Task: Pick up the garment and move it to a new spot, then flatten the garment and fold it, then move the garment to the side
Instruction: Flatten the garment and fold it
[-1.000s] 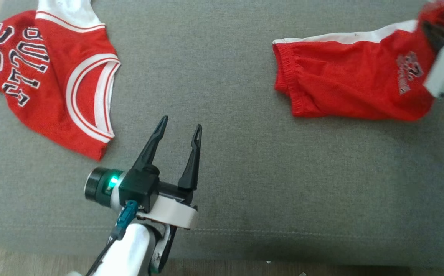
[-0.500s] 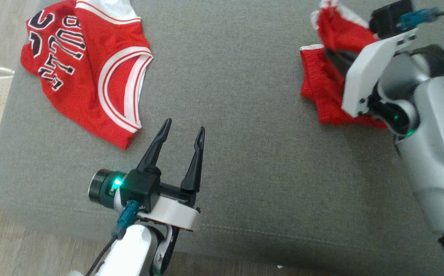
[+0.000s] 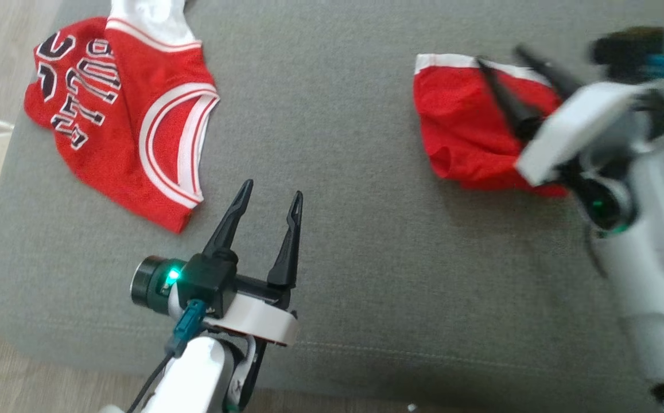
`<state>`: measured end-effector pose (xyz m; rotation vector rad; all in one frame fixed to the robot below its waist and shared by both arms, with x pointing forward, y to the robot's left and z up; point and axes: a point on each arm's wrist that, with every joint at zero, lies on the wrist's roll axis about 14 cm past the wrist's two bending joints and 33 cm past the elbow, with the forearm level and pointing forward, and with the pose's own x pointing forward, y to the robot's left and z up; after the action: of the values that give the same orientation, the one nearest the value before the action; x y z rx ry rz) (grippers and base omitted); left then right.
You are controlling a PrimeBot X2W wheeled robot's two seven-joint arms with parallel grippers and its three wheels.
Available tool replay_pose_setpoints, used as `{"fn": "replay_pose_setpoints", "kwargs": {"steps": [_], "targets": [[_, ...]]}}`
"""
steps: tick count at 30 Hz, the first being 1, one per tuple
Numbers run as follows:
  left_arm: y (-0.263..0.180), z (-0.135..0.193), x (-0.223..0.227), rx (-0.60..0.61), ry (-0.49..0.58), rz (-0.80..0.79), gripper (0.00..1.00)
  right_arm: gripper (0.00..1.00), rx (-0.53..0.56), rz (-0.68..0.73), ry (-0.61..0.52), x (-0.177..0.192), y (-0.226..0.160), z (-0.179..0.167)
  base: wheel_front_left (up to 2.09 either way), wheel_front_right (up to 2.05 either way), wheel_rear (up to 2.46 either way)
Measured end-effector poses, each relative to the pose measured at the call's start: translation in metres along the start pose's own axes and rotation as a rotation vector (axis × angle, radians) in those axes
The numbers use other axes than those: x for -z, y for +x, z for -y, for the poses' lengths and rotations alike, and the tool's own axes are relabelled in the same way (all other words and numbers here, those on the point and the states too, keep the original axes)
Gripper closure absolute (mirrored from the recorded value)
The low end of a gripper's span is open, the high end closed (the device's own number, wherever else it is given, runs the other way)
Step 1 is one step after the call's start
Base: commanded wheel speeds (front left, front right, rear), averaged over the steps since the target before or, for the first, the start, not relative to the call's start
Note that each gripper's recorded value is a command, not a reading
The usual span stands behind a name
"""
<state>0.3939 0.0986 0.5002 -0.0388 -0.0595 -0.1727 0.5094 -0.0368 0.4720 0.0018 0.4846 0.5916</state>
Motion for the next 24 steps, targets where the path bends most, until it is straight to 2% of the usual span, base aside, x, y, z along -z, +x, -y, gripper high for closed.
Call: {"fn": "replay_pose_setpoints", "kwargs": {"steps": [4, 7, 13, 17, 20, 24], "targets": [[-0.002, 0.001, -0.009, -0.005, -0.003, 0.024, 0.0, 0.0, 0.117, 0.217, -0.047, -0.035, -0.035, 0.035, 0.0, 0.0, 0.0], [-0.01, -0.002, -0.011, -0.027, -0.029, 0.029, 0.0, 0.0, 0.199, 0.329, -0.036, -0.034, -0.066, 0.054, 0.0, 0.0, 0.0], [-0.024, -0.002, -0.02, -0.052, -0.064, 0.05, 0.0, 0.0, 0.316, 0.42, -0.046, 0.008, -0.114, 0.062, 0.0, 0.0, 0.0], [-0.036, -0.006, -0.025, -0.076, -0.071, 0.064, 0.0, 0.0, 0.337, 0.442, -0.049, 0.041, -0.133, 0.045, 0.0, 0.0, 0.0], [-0.051, -0.006, -0.022, -0.085, -0.071, 0.051, 0.0, 0.0, 0.354, 0.412, -0.001, 0.072, -0.144, 0.028, 0.0, 0.0, 0.0], [-0.061, -0.002, -0.021, -0.076, -0.053, 0.049, 0.0, 0.0, 0.357, 0.4, 0.005, 0.083, -0.149, 0.019, 0.0, 0.0, 0.0]]}}
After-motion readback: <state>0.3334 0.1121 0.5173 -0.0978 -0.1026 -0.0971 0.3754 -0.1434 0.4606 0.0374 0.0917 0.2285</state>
